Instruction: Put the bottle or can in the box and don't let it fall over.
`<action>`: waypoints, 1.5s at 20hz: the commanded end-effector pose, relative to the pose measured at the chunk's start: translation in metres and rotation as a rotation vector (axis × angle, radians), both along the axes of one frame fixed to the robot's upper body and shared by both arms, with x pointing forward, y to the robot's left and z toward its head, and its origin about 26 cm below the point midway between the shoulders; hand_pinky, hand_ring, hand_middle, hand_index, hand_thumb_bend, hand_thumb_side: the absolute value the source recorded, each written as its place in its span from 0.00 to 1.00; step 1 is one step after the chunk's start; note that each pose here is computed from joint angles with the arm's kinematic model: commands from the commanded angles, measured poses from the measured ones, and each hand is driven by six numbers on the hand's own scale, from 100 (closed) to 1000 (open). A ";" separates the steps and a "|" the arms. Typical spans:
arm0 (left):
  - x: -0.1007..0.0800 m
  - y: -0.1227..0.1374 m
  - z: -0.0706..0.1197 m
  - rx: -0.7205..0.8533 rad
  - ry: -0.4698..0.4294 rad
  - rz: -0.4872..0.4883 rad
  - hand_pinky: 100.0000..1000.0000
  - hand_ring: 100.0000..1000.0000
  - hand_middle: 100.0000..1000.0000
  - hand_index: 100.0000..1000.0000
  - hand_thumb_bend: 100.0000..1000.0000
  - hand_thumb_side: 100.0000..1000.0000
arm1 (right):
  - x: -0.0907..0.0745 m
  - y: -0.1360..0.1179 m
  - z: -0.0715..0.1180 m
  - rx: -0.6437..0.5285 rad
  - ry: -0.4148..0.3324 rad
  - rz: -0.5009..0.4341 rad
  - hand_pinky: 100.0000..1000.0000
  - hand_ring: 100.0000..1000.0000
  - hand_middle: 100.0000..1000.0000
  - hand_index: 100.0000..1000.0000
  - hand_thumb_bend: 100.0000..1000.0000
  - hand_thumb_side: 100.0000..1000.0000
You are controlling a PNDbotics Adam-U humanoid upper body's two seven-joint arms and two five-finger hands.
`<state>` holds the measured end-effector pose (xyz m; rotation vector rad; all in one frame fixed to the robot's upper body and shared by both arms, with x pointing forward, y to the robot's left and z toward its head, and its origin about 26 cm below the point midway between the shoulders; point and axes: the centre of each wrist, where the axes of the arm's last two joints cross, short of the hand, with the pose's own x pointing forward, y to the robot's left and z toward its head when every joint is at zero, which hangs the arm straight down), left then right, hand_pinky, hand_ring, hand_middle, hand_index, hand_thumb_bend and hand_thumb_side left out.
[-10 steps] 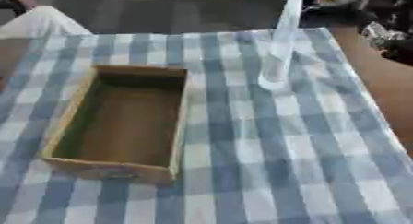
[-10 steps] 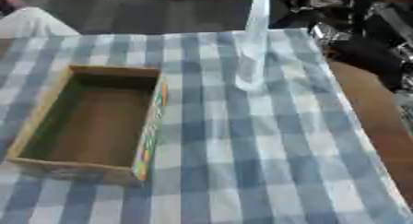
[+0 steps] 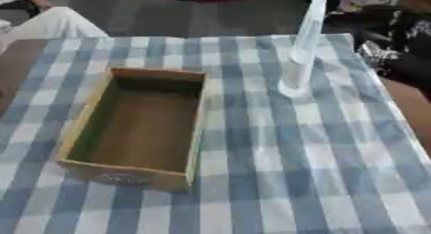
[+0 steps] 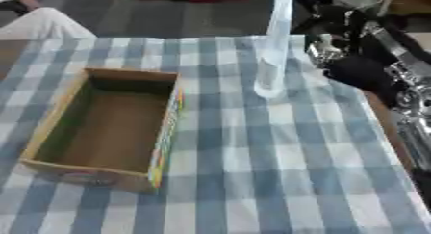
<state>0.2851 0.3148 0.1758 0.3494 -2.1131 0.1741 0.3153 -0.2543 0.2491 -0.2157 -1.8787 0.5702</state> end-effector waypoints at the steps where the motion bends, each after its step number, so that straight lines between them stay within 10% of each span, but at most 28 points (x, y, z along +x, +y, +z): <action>1: -0.003 0.002 0.007 0.022 -0.023 0.007 0.41 0.64 0.64 0.70 0.00 0.66 | -0.003 0.002 0.005 -0.017 -0.023 -0.001 1.00 1.00 1.00 0.93 0.00 0.21; 30: 0.002 -0.005 0.012 0.035 -0.019 -0.044 0.41 0.64 0.64 0.69 0.00 0.67 | 0.046 0.002 0.007 -0.031 0.080 0.026 1.00 1.00 1.00 0.96 0.00 0.28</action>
